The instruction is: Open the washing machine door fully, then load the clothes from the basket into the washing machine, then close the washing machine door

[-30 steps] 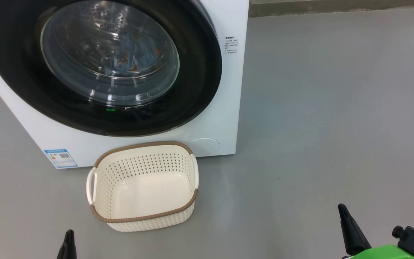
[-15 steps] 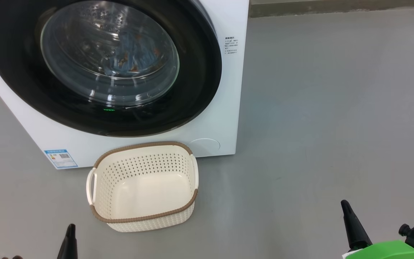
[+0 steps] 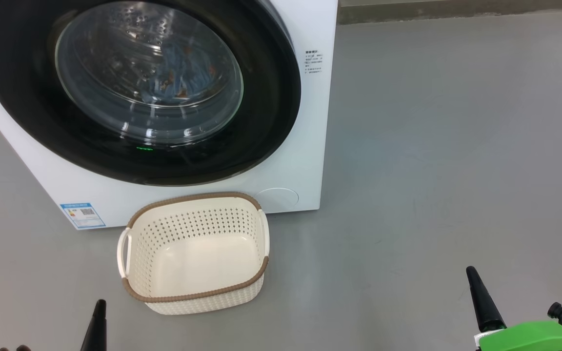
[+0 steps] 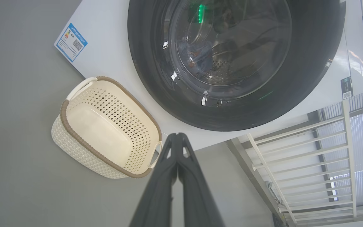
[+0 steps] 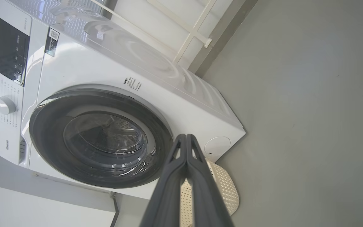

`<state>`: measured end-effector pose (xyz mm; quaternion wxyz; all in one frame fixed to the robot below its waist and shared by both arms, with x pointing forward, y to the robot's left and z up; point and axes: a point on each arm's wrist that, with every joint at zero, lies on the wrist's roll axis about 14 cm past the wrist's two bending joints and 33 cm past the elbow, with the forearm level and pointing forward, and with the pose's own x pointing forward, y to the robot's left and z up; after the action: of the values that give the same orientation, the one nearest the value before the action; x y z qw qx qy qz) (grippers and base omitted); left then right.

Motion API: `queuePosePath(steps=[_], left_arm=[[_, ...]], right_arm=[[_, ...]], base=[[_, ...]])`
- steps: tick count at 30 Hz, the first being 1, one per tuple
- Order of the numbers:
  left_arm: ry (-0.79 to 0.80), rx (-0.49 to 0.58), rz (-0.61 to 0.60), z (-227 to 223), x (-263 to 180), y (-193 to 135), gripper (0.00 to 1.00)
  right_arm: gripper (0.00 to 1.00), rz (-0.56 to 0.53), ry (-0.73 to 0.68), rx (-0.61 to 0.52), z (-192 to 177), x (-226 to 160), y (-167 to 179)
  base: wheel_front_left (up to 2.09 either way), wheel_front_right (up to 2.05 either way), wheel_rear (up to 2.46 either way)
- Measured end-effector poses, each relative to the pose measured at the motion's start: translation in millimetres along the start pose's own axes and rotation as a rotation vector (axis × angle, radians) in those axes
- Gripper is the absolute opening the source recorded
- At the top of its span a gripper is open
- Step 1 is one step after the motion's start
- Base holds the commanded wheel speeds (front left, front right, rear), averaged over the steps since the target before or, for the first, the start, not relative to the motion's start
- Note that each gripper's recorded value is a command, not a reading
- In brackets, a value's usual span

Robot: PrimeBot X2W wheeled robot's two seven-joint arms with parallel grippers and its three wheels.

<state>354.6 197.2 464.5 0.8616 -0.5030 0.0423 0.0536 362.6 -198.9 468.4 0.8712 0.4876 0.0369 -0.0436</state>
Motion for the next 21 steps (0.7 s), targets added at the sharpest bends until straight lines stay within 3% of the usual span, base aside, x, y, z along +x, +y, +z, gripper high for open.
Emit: queuePosePath(steps=[21], left_arm=[[0.028,-0.234,-0.020,-2.0,8.0,-8.0,0.00]], right_arm=[[0.00,0.001,-0.001,0.248,5.5,4.1,1.1]], base=[[0.00,0.00,0.00]])
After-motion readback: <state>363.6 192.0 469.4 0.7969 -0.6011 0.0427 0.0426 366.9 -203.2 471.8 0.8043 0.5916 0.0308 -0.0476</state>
